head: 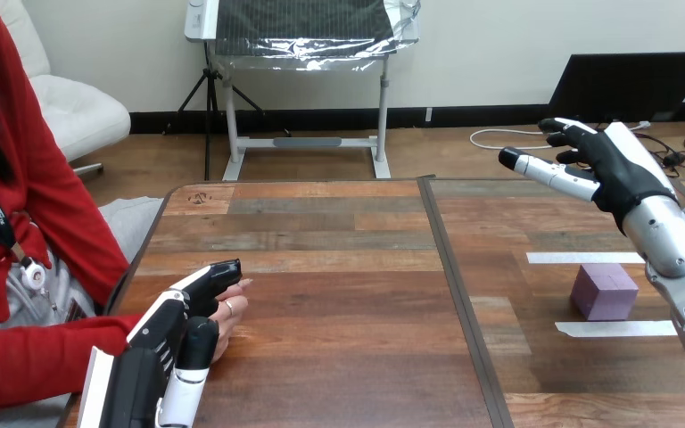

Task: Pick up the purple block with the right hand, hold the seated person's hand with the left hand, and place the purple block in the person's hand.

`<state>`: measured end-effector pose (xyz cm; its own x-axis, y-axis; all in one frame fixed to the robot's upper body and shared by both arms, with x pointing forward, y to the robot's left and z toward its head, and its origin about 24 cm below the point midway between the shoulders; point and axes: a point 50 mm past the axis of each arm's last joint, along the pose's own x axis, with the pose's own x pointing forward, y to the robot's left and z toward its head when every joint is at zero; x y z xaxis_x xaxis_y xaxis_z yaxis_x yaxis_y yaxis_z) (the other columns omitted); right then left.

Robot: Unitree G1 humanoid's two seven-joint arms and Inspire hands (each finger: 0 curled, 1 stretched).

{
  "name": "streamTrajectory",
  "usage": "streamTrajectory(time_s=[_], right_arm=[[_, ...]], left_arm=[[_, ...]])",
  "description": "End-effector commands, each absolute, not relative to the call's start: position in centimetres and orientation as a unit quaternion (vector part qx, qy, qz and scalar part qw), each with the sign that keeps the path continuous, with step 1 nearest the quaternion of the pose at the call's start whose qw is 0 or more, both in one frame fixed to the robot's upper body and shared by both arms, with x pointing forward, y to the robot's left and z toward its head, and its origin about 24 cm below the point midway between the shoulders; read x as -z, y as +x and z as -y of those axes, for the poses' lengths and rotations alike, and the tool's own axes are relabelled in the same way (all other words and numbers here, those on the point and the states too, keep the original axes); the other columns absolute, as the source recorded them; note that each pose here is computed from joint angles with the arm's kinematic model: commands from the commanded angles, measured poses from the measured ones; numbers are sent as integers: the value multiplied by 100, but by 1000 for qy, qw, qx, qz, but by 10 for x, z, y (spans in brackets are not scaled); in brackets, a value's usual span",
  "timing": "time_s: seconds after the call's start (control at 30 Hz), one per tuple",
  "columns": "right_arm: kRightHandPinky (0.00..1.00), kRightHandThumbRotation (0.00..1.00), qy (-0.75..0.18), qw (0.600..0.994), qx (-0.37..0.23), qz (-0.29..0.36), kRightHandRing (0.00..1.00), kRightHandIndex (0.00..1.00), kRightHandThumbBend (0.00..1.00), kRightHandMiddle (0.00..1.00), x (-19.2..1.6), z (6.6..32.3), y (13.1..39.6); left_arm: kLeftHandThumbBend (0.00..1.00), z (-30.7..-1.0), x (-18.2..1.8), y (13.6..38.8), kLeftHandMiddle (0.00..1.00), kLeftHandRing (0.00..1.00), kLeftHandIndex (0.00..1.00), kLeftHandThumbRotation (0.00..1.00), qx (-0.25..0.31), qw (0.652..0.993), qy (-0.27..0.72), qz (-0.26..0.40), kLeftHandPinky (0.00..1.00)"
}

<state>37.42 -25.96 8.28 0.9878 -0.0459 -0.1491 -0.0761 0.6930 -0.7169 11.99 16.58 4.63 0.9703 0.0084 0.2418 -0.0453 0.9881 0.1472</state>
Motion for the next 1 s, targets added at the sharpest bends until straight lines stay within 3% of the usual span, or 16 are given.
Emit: streamTrajectory(time_s=[0.0, 0.47, 0.97], right_arm=[[78, 70, -407, 912, 11, -56, 87, 91, 79, 90, -110, 261, 386], [81, 65, -417, 904, 16, -97, 90, 92, 86, 92, -102, 268, 383], [79, 48, -419, 897, 19, -139, 91, 95, 99, 94, -90, 275, 377]], left_arm=[[60, -164, -56, 131, 80, 85, 75, 98, -27, 984, 57, 164, 83], [63, -164, -57, 131, 80, 85, 76, 95, -25, 985, 54, 161, 82], [62, -164, -58, 131, 81, 85, 76, 94, -24, 985, 54, 164, 81]])
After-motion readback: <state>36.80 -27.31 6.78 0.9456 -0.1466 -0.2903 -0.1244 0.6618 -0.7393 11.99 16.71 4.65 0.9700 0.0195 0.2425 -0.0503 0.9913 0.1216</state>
